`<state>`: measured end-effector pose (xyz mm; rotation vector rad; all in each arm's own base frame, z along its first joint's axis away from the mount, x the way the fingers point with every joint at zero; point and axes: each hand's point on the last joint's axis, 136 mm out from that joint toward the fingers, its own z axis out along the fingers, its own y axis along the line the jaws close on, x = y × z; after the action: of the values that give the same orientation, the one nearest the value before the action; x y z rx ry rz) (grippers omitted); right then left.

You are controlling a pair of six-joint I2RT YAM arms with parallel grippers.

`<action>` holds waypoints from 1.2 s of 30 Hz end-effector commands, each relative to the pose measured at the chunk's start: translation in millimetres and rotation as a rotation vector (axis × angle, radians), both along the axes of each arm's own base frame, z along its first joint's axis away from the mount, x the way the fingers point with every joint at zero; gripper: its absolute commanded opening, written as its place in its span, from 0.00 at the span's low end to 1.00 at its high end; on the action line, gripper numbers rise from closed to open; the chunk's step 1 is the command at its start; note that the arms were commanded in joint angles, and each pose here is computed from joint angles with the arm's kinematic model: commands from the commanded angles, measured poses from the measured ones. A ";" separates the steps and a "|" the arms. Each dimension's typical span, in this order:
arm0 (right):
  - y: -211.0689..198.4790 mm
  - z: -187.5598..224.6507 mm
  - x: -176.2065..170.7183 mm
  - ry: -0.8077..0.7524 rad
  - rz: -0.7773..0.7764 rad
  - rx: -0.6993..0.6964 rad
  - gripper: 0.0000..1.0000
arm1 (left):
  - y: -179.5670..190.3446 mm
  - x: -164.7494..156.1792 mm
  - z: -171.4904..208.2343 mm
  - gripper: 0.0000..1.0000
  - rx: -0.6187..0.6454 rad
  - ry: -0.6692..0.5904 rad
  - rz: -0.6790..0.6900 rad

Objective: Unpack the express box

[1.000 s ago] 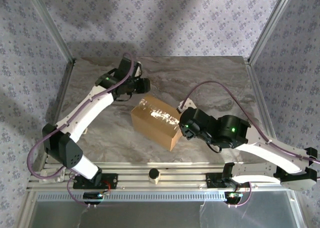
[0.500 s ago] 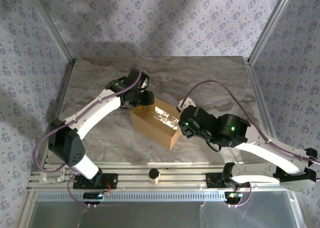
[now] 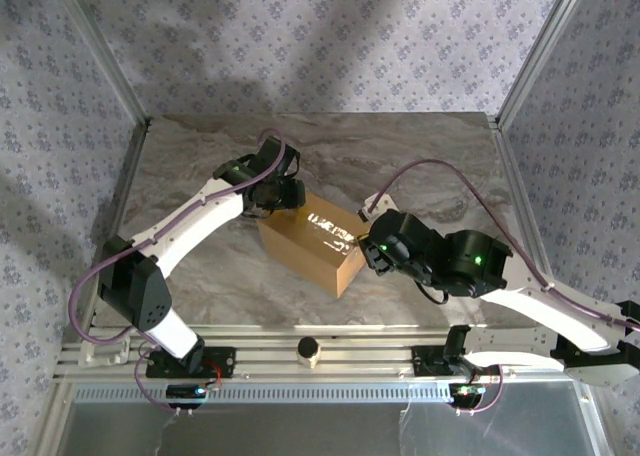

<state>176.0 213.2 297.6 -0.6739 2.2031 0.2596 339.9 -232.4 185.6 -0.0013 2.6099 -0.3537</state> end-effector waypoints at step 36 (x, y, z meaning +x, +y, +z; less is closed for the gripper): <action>-86.4 -31.6 142.3 -0.055 -0.507 -0.212 0.00 | 86.6 2.5 62.5 0.52 -0.140 -0.150 0.170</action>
<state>296.4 138.6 262.6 -0.2687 2.3162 -0.1718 353.9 -154.0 252.2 -0.1850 2.3862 -0.4057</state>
